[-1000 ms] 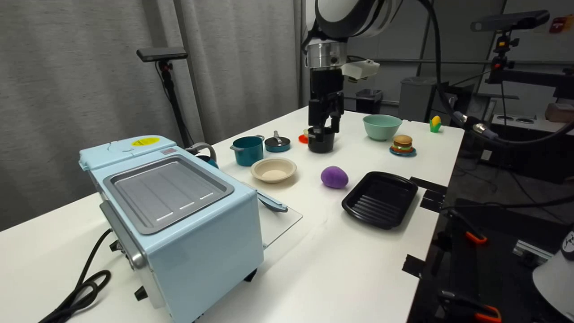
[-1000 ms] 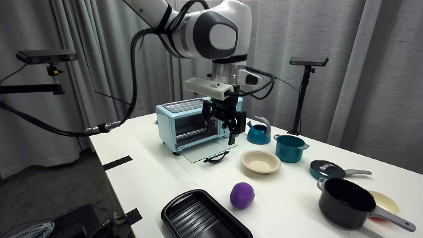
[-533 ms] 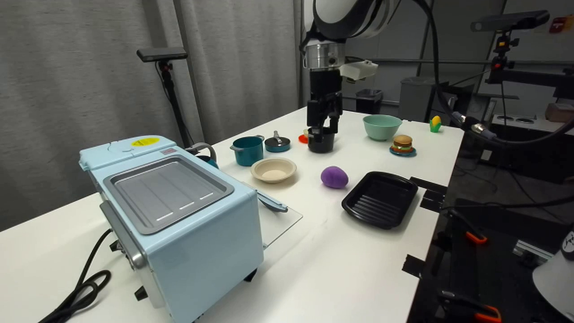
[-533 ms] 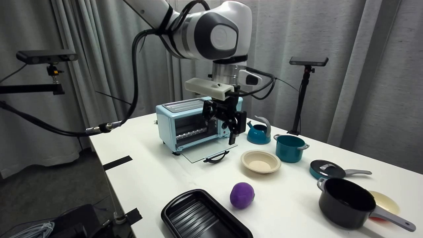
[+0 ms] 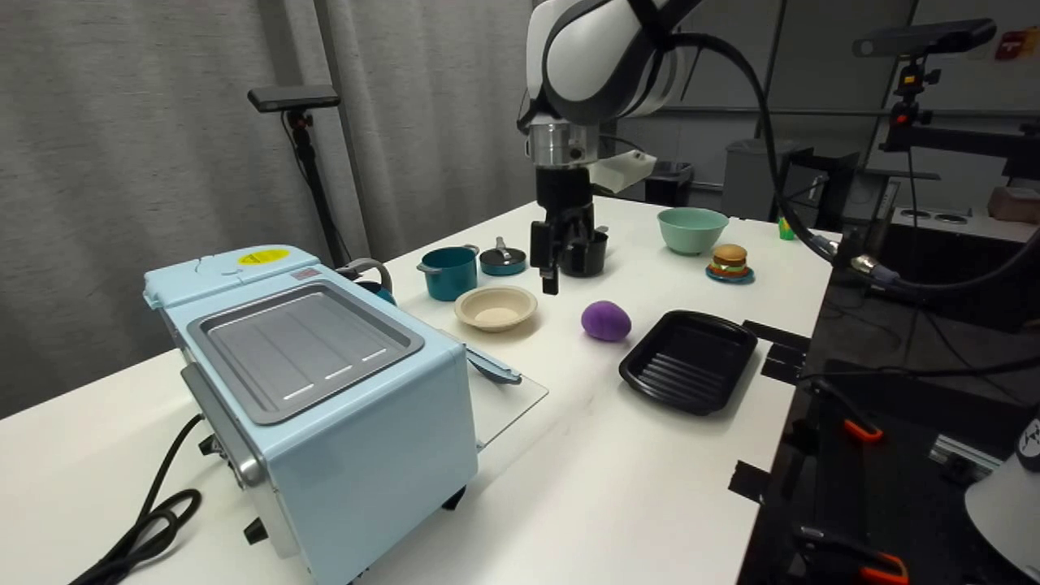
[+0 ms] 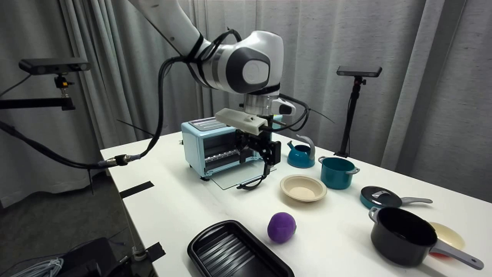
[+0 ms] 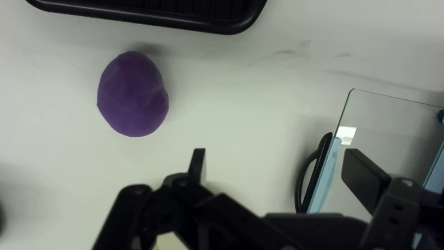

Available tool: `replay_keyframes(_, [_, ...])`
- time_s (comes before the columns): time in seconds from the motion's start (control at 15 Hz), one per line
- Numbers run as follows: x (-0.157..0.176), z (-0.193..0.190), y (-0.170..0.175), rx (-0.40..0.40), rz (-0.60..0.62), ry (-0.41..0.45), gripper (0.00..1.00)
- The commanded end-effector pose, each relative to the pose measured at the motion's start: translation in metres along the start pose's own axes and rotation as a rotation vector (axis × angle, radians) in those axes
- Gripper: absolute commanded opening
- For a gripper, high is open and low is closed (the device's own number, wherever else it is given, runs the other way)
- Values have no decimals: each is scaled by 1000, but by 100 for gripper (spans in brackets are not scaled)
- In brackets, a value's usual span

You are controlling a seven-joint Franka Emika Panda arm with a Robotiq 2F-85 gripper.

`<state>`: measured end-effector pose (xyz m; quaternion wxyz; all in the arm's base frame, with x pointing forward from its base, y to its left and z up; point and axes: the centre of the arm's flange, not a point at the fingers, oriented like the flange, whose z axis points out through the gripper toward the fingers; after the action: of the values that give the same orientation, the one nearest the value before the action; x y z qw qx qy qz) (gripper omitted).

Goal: Close the toaster oven door

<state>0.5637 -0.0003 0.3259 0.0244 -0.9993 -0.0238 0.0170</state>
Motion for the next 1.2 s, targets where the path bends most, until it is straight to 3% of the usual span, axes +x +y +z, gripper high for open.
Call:
replay_keyframes(0.0, [23,31,-6,2,21,32,100])
replay_keyframes(0.47, [44,92,-9,-14,43,62,100])
replay_keyframes(1.13, [87,133,-10,-50,100,82,100])
